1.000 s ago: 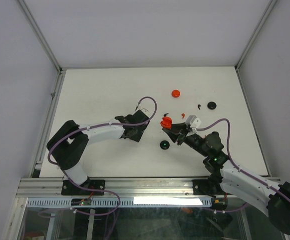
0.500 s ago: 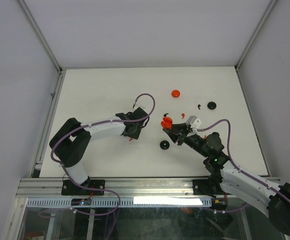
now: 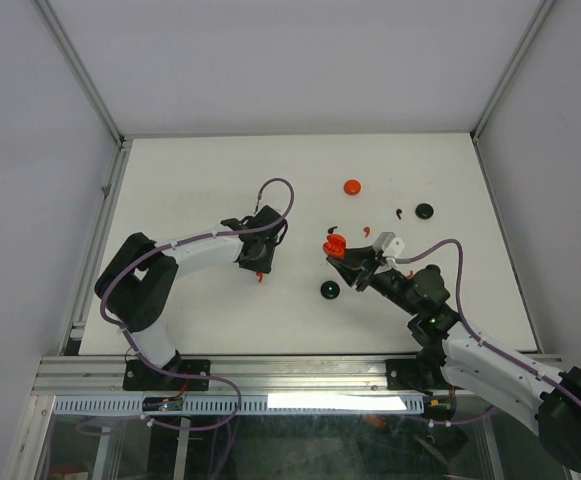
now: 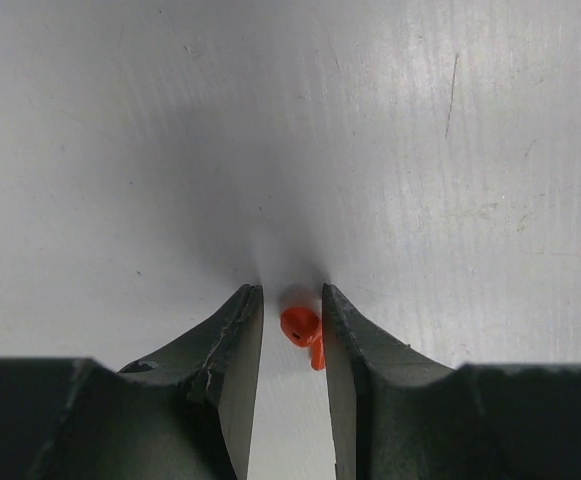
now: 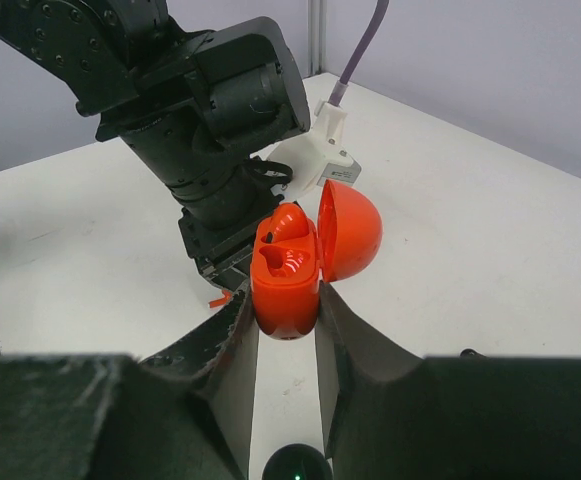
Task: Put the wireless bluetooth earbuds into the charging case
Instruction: Pick up the earbud from the center of the board.
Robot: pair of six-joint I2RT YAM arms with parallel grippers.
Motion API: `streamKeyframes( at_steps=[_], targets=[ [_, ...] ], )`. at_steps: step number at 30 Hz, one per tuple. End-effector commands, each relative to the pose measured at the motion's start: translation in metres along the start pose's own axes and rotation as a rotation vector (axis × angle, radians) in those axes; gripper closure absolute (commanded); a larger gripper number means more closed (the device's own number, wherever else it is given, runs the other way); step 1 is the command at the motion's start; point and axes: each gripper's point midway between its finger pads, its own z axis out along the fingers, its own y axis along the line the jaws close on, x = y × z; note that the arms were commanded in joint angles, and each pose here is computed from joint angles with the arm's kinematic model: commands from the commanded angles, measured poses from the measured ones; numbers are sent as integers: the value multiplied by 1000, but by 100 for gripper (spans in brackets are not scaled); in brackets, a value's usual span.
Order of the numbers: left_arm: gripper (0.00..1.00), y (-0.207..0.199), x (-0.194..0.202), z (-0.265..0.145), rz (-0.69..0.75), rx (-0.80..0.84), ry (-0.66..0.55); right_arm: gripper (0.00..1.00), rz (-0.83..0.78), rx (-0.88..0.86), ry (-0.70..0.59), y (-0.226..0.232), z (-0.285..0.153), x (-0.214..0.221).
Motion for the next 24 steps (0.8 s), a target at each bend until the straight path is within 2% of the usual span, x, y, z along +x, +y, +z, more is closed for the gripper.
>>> streamKeyframes(
  at_steps=[1,6,13,24],
  targets=[
    [69,-11,-12,-14,-47,82,-21,100,-23,16,-54,-4,0,-16],
    [68,-11,-9,-17,-63,93,-4,100,-21,13,-53,-3,1,-16],
    [61,-6,-8,-22,-81,74,6,100,-18,9,-54,-2,1,-16],
    [65,-7,-4,-10,-75,62,40,100,-16,6,-56,-2,1,-16]
  ],
)
